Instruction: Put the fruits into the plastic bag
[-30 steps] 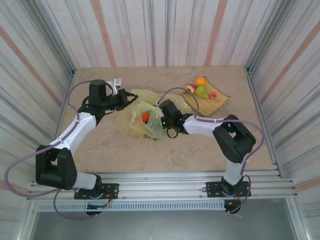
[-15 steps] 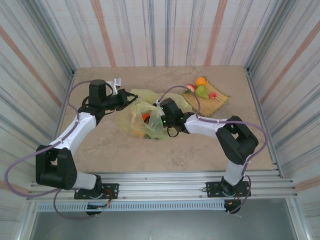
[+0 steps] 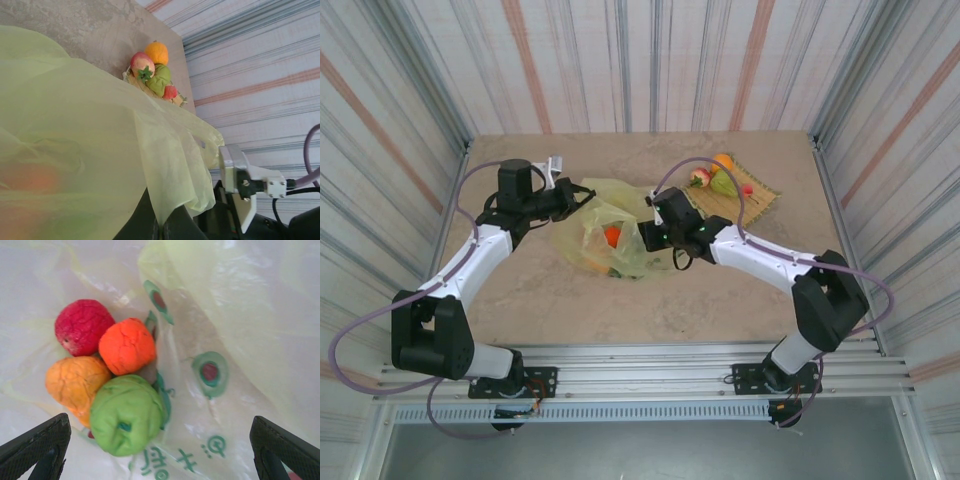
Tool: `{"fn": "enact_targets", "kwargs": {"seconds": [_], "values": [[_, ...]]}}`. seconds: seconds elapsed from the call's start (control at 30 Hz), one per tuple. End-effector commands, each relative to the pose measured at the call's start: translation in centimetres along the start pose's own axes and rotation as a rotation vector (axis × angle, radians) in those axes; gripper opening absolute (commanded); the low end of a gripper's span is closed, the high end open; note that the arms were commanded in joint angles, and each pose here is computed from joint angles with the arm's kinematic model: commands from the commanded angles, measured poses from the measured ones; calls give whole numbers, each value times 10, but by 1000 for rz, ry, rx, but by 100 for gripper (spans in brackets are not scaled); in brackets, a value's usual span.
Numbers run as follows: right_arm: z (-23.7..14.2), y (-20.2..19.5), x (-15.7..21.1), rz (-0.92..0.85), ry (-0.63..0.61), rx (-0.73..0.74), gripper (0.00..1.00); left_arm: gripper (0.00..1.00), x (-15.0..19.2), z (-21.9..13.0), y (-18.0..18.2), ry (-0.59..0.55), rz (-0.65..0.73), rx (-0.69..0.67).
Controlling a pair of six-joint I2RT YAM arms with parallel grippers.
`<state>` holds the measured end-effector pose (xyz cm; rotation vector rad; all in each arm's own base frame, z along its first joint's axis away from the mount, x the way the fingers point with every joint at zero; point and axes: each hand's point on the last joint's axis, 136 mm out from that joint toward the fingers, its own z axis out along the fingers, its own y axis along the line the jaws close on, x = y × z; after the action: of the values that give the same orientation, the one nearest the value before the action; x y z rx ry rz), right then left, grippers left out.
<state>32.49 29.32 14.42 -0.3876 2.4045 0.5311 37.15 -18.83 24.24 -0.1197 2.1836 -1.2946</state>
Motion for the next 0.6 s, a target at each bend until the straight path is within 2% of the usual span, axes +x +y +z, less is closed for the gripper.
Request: {"fn": "enact_targets", "kwargs": {"seconds": [0.0,0.4,0.57], "values": [[-21,-23,-1,-28,11,89,93,0,-4,-10,-10,-20,25,27],[-91,3,-2,-84,6,-158,91,0,-5,-10,-8,-25,21,21],[-134,3,-19,-121,-53,-166,91,0,-6,-10,-6,-27,21,17]]}}
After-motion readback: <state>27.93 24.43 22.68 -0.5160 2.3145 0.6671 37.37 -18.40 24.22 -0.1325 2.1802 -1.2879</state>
